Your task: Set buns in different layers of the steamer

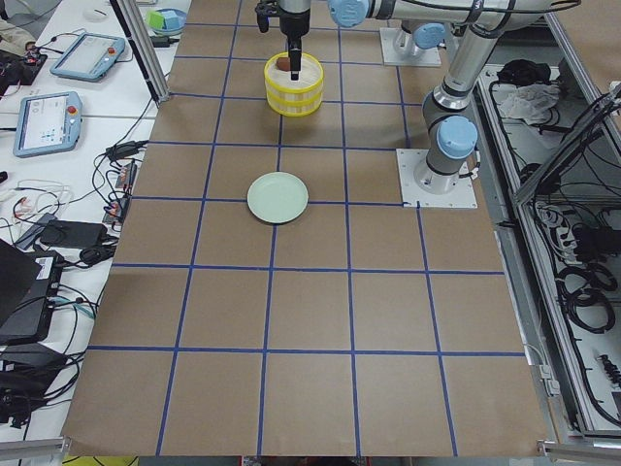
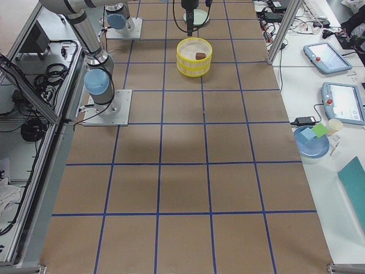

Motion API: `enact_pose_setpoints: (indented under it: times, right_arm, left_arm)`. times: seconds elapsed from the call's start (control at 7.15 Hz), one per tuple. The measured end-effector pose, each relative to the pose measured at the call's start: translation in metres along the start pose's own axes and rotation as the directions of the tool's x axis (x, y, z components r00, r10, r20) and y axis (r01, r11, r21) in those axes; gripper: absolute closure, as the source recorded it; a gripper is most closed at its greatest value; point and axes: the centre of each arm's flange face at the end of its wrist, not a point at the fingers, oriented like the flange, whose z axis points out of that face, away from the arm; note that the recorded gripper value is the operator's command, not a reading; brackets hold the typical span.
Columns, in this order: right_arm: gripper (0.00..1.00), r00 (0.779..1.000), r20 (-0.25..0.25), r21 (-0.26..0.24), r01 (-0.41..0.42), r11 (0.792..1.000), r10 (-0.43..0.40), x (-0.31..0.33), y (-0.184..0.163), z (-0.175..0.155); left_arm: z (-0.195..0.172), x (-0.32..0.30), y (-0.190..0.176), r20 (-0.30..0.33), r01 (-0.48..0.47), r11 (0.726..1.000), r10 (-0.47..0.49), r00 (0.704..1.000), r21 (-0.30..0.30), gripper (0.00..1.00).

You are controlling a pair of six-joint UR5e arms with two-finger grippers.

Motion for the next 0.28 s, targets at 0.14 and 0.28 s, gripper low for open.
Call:
enact_pose_setpoints:
  times: [0.14, 0.28]
  right_arm:
    - [0.00, 1.000, 0.000, 0.000, 0.000, 1.000, 0.000, 0.0001, -0.0001, 0.0001]
    - [0.00, 1.000, 0.000, 0.000, 0.001, 1.000, -0.001, -0.0001, 0.0001, 0.0000]
  left_arm:
    - [-0.0018, -0.0001, 0.0010, 0.000, -0.001, 1.000, 0.001, 1.000, 0.004, 0.00]
    - [-0.0031, -0.0003, 0.0018, 0.002, -0.003, 1.000, 0.003, 1.000, 0.008, 0.00]
